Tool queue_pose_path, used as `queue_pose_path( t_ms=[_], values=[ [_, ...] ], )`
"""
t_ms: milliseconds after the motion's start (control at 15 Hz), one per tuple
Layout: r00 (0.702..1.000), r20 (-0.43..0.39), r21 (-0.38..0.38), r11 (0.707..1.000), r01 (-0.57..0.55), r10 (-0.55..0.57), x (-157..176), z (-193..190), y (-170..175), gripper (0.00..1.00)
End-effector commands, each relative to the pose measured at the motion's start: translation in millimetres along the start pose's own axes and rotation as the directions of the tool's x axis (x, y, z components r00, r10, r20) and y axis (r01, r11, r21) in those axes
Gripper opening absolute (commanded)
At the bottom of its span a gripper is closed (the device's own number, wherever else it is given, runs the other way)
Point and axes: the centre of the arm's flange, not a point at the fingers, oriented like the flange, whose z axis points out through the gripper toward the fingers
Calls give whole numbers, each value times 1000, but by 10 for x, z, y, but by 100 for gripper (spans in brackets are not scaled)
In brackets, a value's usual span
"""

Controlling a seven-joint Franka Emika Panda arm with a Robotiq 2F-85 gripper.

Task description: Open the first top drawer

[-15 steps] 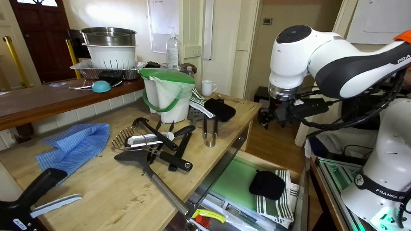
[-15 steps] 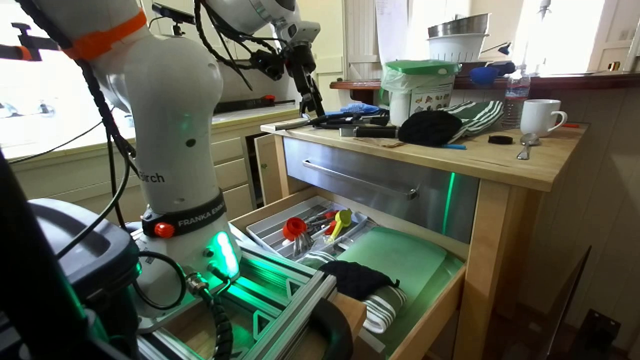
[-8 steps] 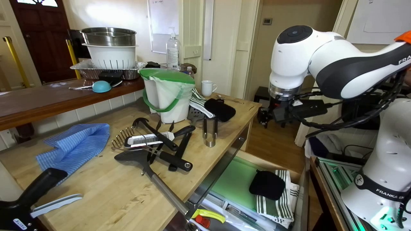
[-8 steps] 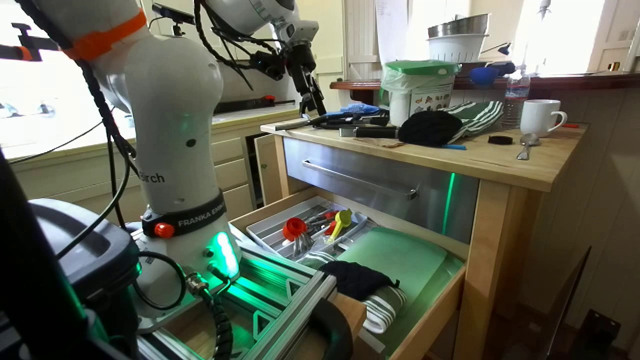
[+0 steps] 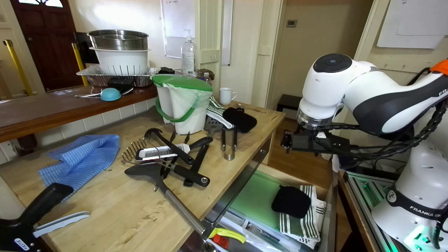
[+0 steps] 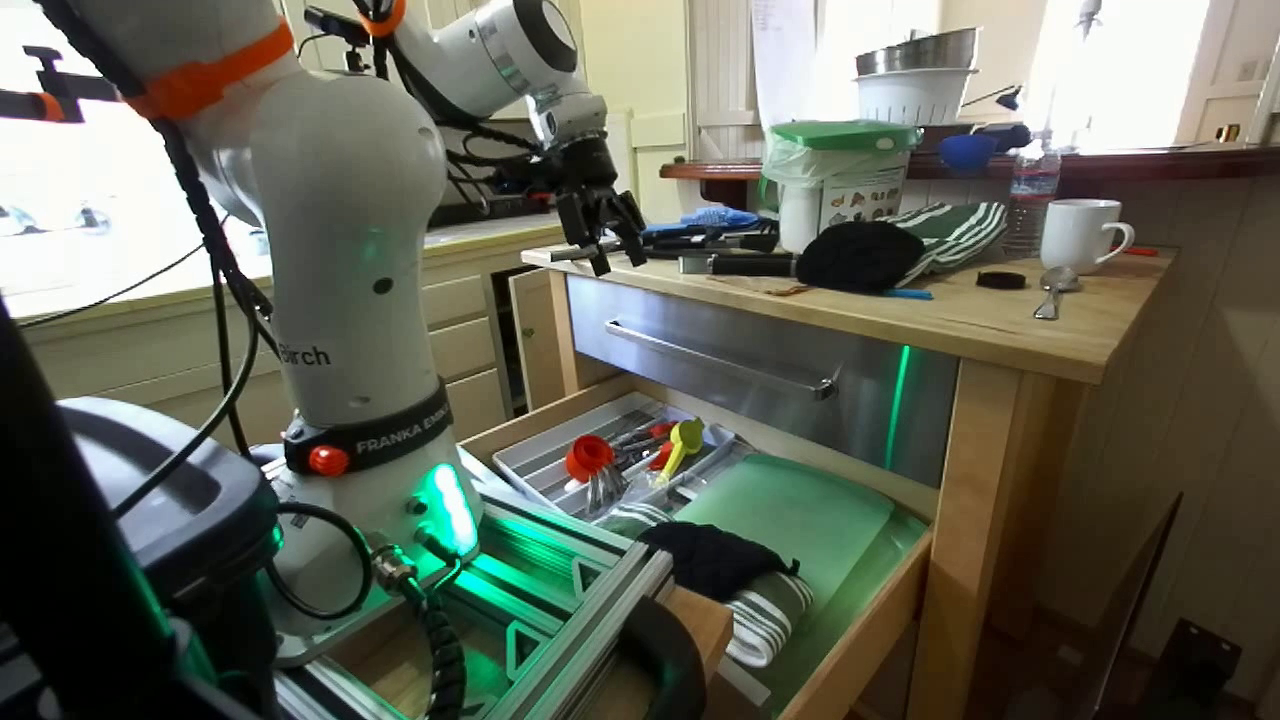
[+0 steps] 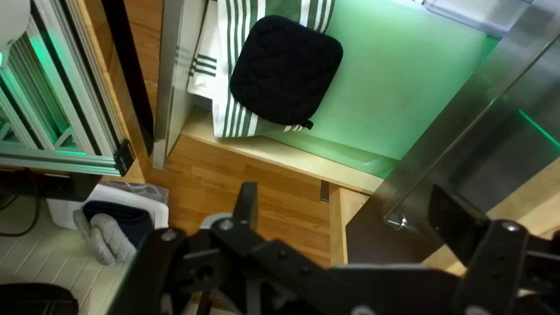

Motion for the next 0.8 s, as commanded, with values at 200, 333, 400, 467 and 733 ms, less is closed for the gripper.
queue_pose_path(
  t_ms=[200, 333, 400, 467, 733],
  values=[
    [956, 273, 24, 994, 105, -107, -312, 607, -102, 100],
    [941, 306, -31, 987, 159, -142, -383, 747, -146, 100],
    [959, 259, 3, 993, 116, -113, -279, 518, -218, 100],
    [953, 274, -20, 990, 137, -126, -310, 619, -211, 100],
    [950, 309, 40, 999, 24, -35, -319, 632, -161, 100]
  ],
)
